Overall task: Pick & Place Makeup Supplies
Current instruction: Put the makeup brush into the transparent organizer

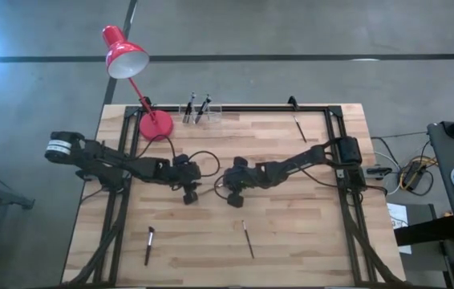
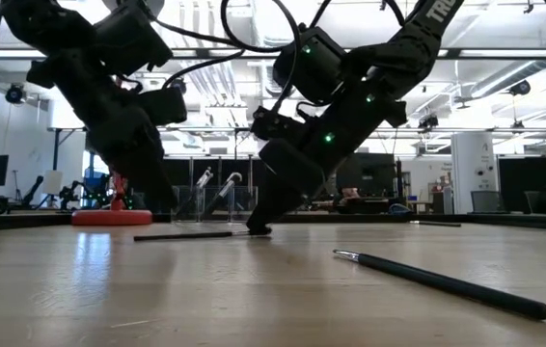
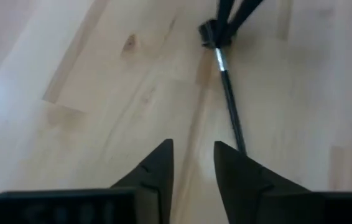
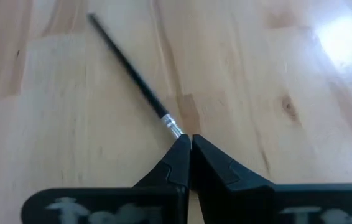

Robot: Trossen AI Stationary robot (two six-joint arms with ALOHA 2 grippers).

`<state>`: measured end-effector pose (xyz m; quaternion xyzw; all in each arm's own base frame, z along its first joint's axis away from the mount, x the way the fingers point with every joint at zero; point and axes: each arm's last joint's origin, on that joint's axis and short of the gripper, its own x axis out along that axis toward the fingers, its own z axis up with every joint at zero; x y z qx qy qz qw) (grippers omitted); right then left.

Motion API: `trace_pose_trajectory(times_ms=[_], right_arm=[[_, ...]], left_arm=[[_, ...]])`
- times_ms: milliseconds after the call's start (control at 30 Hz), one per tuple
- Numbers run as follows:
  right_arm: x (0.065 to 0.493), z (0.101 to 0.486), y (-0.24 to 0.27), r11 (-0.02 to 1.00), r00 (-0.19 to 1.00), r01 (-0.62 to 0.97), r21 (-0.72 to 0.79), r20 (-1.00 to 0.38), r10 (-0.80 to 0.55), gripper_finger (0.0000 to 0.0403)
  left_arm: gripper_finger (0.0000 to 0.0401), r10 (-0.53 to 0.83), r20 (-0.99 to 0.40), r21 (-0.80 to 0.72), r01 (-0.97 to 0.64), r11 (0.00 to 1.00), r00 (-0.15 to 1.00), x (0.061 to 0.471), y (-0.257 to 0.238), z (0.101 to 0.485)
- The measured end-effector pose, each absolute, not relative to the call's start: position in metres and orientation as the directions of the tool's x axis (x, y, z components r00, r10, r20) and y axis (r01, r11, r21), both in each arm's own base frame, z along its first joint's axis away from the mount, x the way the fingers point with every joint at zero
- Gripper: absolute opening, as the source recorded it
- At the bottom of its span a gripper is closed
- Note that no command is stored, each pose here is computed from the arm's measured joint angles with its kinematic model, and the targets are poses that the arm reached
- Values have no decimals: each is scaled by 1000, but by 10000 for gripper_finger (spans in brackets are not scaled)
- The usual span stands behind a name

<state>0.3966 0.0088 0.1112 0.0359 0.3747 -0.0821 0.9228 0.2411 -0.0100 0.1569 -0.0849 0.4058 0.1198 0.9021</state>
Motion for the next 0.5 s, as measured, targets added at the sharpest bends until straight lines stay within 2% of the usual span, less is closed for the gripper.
trace_pose_trajectory(times_ms=[167, 500], right_arm=[[398, 117, 9, 984, 726, 180, 0, -675, -132, 11], [399, 121, 10, 985, 746, 173, 0, -653, -131, 11]], left_arm=[[124, 134, -755, -64, -275, 959, 642, 241, -12, 157], [126, 153, -758, -43, -282, 958, 634, 241, -14, 156]])
